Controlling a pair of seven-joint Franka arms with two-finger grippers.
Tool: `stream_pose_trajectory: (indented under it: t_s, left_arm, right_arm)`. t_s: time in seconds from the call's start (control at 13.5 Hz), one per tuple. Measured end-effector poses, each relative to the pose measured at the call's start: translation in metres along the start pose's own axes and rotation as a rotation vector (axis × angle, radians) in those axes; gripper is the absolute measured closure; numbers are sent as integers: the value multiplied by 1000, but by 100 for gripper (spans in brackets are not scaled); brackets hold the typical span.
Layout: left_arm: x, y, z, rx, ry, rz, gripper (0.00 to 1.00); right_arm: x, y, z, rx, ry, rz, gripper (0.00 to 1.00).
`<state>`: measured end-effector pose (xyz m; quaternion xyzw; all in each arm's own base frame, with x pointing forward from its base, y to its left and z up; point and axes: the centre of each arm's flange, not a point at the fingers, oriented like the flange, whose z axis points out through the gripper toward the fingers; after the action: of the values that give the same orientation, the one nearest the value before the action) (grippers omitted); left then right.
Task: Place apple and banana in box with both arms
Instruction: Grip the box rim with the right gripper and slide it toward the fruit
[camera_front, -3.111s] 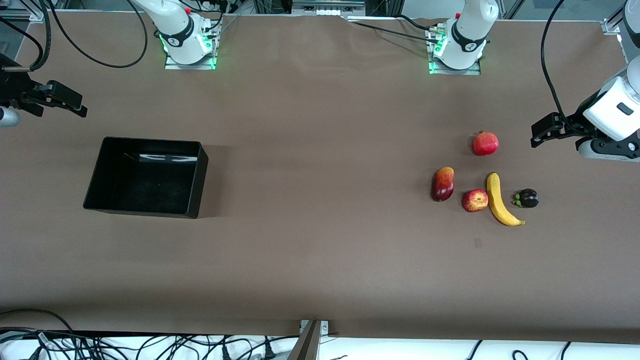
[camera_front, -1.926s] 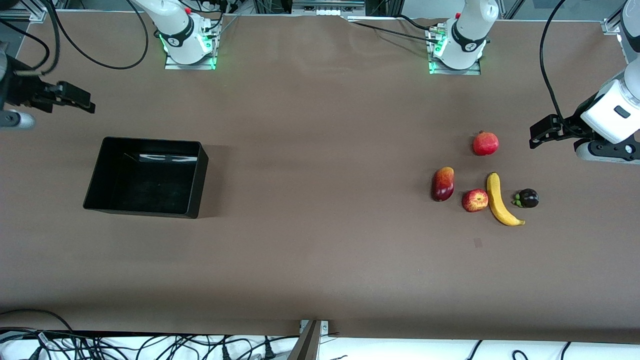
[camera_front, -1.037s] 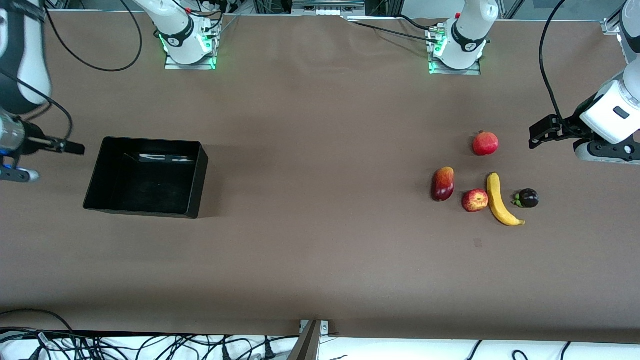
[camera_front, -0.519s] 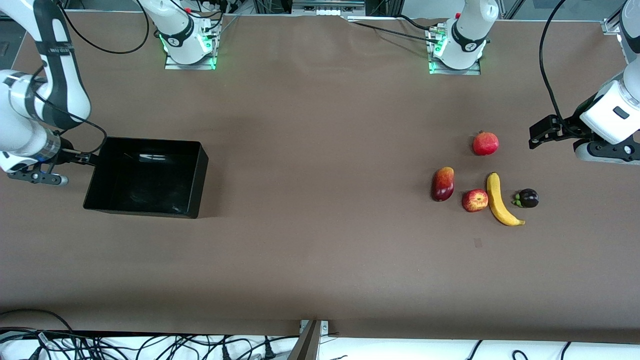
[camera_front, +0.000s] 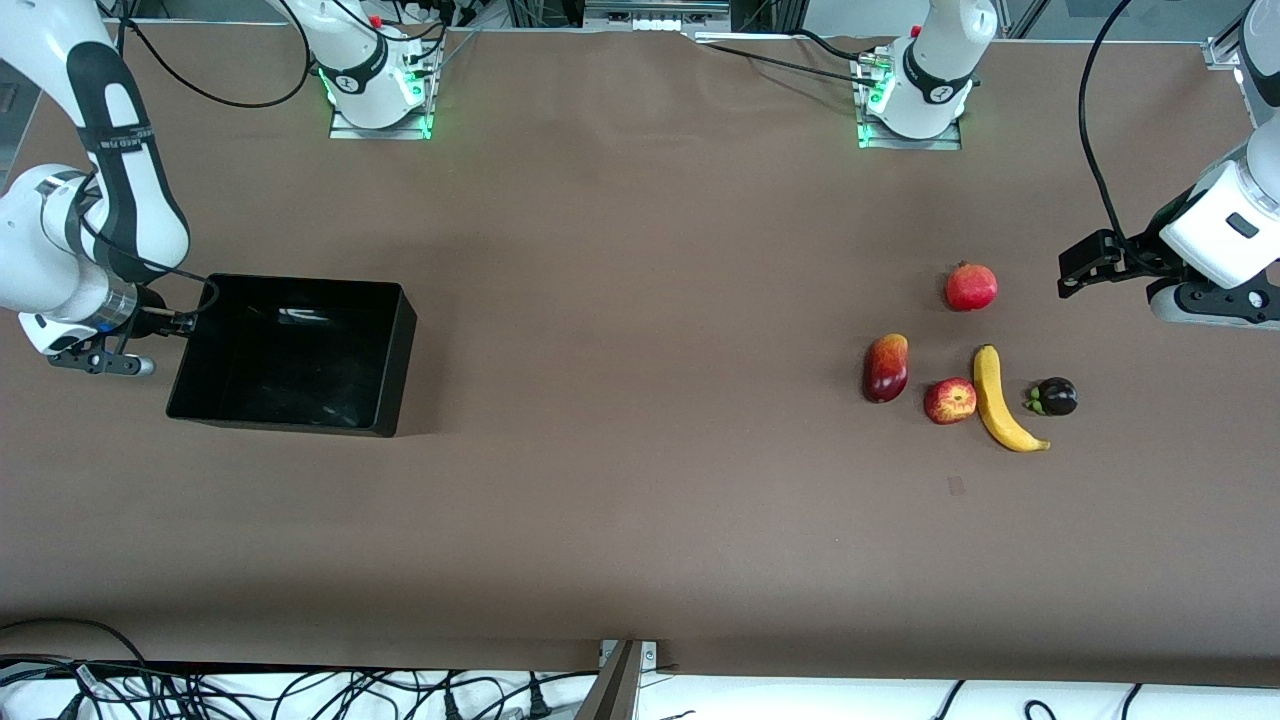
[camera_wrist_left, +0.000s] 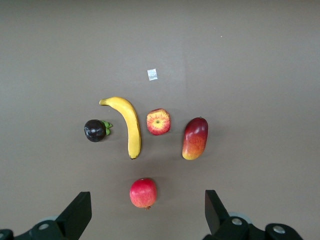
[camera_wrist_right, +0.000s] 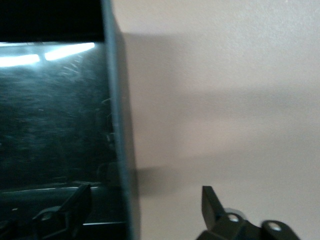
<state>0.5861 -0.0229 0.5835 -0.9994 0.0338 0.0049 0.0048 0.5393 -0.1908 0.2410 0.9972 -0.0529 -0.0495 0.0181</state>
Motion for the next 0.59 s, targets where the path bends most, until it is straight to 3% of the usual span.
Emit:
stream_pose_trajectory:
  t_s: [0.22, 0.59]
  left_arm:
    - [0, 0, 0, 0, 0, 0, 0]
    - [0, 0, 0, 0, 0, 0, 0]
  right_arm:
    - [-1, 2, 6, 0, -9, -15, 43]
    - [0, -2, 5, 35, 1, -8, 95]
